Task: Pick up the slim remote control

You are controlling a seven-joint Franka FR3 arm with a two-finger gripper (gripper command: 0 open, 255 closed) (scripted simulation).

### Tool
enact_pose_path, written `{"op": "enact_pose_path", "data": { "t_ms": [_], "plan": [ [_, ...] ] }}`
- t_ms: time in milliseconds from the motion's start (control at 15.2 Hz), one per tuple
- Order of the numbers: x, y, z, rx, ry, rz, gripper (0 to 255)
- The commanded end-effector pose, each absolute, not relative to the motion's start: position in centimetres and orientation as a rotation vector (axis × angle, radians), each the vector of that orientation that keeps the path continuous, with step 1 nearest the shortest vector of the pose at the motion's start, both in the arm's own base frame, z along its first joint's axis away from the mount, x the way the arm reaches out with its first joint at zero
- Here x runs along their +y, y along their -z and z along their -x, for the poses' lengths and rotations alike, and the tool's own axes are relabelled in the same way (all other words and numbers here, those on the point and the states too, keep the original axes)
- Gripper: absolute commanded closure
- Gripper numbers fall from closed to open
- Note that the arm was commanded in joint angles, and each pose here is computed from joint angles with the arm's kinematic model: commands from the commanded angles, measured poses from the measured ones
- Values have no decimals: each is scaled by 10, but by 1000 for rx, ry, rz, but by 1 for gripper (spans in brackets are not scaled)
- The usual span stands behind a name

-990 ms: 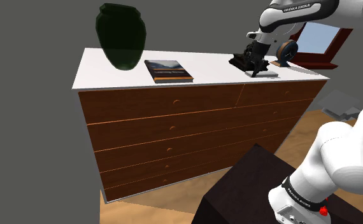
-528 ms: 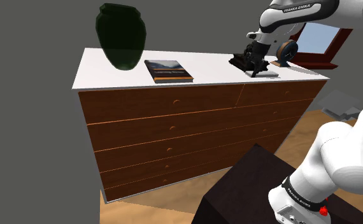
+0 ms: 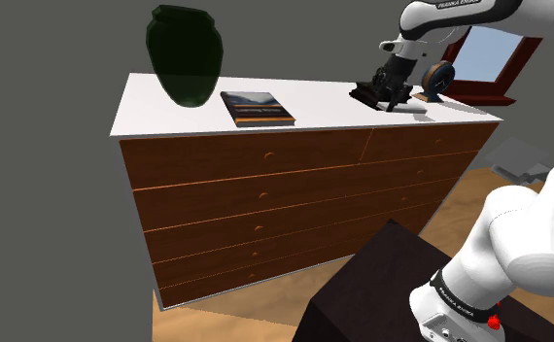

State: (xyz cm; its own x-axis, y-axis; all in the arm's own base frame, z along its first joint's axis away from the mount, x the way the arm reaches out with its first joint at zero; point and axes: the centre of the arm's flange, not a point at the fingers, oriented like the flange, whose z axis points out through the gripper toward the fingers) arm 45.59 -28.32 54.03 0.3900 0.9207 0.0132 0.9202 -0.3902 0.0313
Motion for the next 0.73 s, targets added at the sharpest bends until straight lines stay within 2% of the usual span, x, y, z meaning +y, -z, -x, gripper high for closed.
{"op": "enact_pose_path", "data": {
  "t_ms": [0, 660],
  "plan": [
    [-282, -551, -455, 1724, -44, -2603, 255],
    [-282, -594, -455, 1724, -44, -2603, 255]
  ]
}}
